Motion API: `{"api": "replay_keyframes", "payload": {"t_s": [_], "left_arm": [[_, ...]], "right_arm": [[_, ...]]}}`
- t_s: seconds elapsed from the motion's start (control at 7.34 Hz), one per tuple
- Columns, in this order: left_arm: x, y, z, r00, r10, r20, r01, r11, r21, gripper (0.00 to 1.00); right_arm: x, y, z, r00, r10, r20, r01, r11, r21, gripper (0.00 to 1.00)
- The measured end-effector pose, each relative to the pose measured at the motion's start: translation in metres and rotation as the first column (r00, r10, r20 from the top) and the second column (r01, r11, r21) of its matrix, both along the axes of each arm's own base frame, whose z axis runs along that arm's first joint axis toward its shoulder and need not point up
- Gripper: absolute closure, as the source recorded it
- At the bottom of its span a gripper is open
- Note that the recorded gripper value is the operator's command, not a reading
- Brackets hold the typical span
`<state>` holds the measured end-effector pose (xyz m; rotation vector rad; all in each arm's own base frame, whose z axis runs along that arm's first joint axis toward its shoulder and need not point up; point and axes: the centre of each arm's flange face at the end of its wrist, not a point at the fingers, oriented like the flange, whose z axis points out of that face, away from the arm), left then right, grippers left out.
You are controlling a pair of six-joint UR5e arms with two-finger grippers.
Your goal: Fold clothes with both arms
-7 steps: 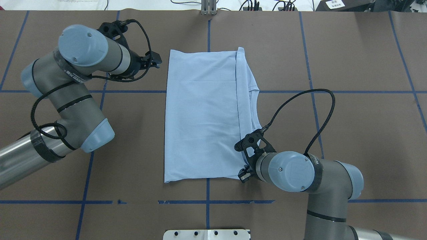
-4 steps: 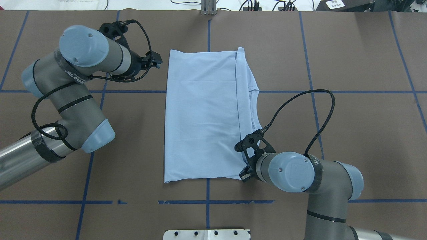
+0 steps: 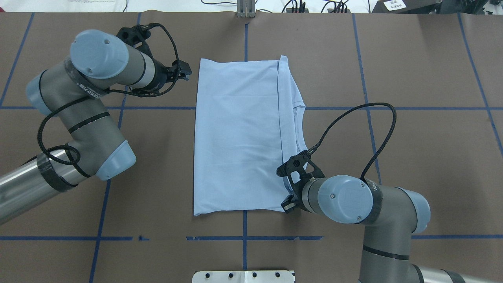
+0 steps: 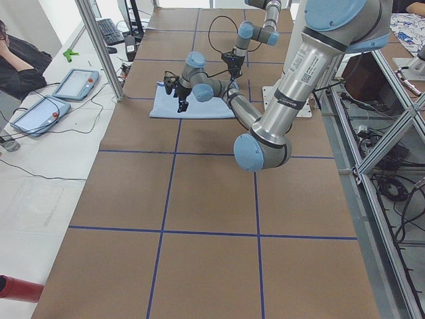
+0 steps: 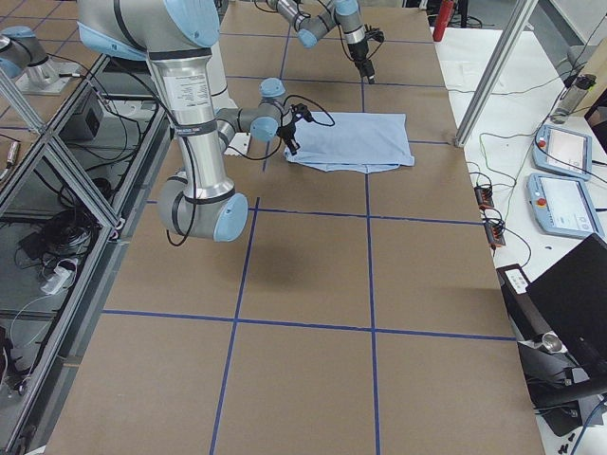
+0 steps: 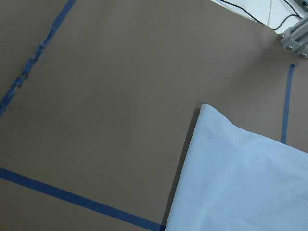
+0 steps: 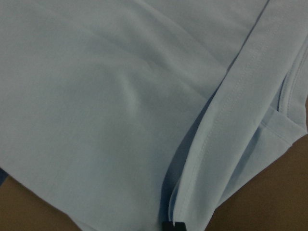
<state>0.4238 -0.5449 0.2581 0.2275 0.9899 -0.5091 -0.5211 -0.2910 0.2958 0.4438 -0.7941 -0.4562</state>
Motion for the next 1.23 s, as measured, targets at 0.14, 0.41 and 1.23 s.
{"api": "replay_keyframes", "payload": {"t_s": [0.14, 0.41, 1.23], "left_arm": [[0.001, 0.001, 0.000, 1.000, 0.001, -0.001, -0.001, 1.000, 0.000, 0.00], [0.002, 0.002, -0.002, 1.000, -0.001, -0.005, 0.001, 1.000, -0.003, 0.00], [0.016, 0.011, 0.004, 1.000, 0.004, -0.012, -0.004, 1.000, -0.025, 0.00]], "right_arm": [[0.004, -0.003, 0.001, 1.000, 0.000, 0.001, 0.000, 1.000, -0.007, 1.00], [0.011, -0.008, 0.008, 1.000, 0.006, -0.006, -0.006, 1.000, -0.015, 1.00], [0.056, -0.007, 0.060, 0.998, 0.029, -0.057, -0.037, 0.988, -0.150, 0.43]]}}
